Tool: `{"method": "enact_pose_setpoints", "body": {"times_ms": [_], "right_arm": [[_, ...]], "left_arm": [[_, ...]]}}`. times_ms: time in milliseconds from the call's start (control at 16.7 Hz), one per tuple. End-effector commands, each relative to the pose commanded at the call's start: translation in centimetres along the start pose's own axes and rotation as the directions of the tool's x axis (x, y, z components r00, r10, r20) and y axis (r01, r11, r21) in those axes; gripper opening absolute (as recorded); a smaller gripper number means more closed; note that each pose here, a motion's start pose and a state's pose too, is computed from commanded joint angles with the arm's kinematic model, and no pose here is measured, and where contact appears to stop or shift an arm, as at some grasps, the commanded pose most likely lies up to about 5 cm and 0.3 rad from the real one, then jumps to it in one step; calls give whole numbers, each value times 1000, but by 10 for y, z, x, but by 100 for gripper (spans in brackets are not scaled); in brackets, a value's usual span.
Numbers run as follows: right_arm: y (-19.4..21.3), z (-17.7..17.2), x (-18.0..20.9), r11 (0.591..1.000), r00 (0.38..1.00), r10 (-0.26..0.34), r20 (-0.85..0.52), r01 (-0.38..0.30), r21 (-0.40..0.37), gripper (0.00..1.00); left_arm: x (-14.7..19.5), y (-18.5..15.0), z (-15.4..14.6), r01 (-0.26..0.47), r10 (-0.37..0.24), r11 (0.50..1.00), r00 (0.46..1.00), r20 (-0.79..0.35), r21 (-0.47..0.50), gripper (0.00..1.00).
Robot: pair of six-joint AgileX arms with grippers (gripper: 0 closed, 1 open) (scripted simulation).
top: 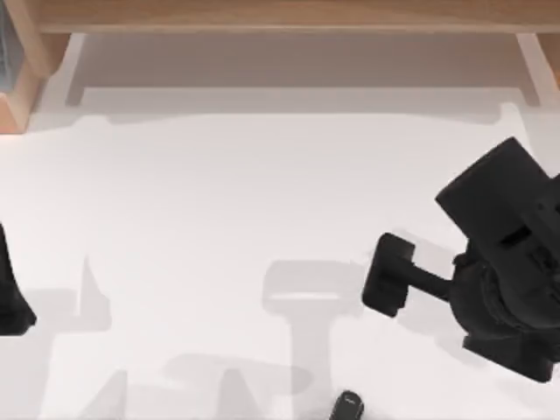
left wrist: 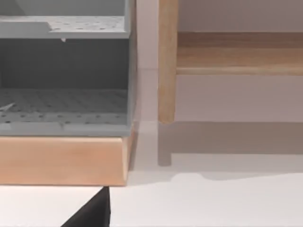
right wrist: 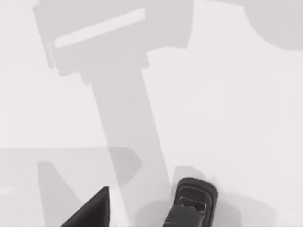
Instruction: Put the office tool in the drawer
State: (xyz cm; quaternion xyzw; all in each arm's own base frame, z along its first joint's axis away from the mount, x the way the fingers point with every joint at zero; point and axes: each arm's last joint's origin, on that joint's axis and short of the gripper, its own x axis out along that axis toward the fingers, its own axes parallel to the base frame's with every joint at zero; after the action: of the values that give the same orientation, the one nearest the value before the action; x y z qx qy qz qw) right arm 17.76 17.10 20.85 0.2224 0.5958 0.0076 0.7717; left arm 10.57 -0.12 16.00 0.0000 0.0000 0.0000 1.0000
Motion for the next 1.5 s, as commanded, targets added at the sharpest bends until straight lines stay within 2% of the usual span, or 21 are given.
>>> {"method": "enact_pose_setpoints", "body": {"times_ms": [240, 360, 480, 600, 960, 1320, 1500], "right_arm": [[48, -30, 38, 975, 968, -206, -144, 216, 59, 100], [65, -47, 51, 953, 944, -280, -174, 295, 66, 100], [75, -60, 59, 936, 926, -329, -187, 346, 65, 100], [80, -67, 62, 928, 917, -350, -191, 367, 62, 100], [79, -66, 63, 928, 917, -349, -191, 367, 64, 100], [66, -75, 101, 930, 919, -346, -190, 363, 63, 100], [62, -77, 107, 928, 917, -350, -191, 367, 62, 100]], "left_arm": [[0, 0, 0, 0, 0, 1000, 1000, 0, 0, 100], [0, 0, 0, 0, 0, 1000, 1000, 0, 0, 100], [0, 0, 0, 0, 0, 1000, 1000, 0, 0, 100], [0, 0, 0, 0, 0, 1000, 1000, 0, 0, 100], [0, 0, 0, 0, 0, 1000, 1000, 0, 0, 100], [0, 0, 0, 0, 0, 1000, 1000, 0, 0, 100], [0, 0, 0, 0, 0, 1000, 1000, 0, 0, 100]]}}
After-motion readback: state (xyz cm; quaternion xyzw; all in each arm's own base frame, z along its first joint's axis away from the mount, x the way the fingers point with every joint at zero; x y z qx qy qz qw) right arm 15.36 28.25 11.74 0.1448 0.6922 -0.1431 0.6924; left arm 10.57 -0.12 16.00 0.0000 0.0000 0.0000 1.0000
